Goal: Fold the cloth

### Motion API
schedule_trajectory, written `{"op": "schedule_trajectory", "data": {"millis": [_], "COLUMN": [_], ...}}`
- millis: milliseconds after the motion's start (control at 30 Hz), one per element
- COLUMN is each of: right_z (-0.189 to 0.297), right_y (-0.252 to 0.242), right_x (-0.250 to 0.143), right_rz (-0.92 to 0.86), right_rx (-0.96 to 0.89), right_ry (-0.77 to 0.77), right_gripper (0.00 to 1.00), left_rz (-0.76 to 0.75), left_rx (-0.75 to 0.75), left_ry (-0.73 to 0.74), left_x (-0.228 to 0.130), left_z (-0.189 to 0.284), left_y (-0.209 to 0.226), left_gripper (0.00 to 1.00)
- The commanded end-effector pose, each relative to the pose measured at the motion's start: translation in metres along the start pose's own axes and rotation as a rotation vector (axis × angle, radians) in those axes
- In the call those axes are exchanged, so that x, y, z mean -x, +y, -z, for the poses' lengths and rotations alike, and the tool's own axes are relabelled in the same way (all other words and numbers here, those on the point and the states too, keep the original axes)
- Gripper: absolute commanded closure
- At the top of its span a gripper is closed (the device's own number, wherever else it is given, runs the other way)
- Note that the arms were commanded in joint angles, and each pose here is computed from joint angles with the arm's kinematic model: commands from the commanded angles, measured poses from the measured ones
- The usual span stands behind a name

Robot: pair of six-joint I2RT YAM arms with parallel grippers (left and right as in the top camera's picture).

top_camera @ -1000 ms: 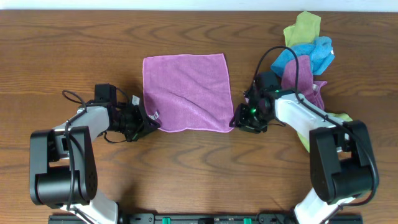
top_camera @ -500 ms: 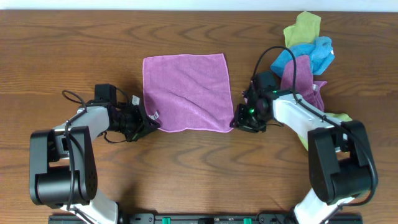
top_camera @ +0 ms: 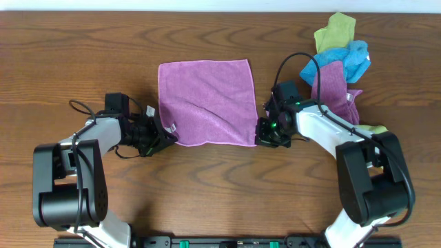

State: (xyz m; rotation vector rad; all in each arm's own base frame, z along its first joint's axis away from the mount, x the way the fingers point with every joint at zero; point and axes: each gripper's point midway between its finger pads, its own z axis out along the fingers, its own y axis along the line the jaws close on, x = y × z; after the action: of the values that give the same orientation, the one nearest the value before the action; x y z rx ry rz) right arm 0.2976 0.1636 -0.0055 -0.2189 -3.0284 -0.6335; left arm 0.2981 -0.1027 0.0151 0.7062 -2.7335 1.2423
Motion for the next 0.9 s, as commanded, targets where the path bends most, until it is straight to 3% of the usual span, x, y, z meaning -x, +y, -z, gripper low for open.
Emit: {"op": "schedule_trajectory", "data": {"millis": [0, 233, 367, 500, 867], "right_z": [-0.008, 0.043, 0.06, 0.061, 0.041], "right_y": [-0.014, 0.023, 0.038, 0.047, 0.05], "right_x": [0.0, 0.039, 0.058, 0.075, 0.131], "right_rz": [-0.007, 0.082, 0.107, 0.13, 0.123], "right_rx": [-0.099, -0.111, -0.1, -0.071, -0.028], "right_ry": [0.019, -0.044, -0.108, -0.176, -0.297], "right_gripper": [0.99, 0.99, 0.99, 0.99, 0.99], "left_rz": [-0.027, -0.161, -0.282, -0.324, -0.377], "left_rx": [-0.007, -0.016, 0.095, 0.177, 0.147], "left_ry": [-0.005, -0.088, -0.227, -0.32, -0.431], "left_x": [0.006, 0.026, 0.048, 0.068, 0.12], "left_z": [0.001, 0.033, 0.063, 0.071, 0.053], "left_y": [-0.006, -0.049, -0.064, -0.058, -0.058], "left_gripper": [0.94, 0.94, 0.94, 0.94, 0.95]}}
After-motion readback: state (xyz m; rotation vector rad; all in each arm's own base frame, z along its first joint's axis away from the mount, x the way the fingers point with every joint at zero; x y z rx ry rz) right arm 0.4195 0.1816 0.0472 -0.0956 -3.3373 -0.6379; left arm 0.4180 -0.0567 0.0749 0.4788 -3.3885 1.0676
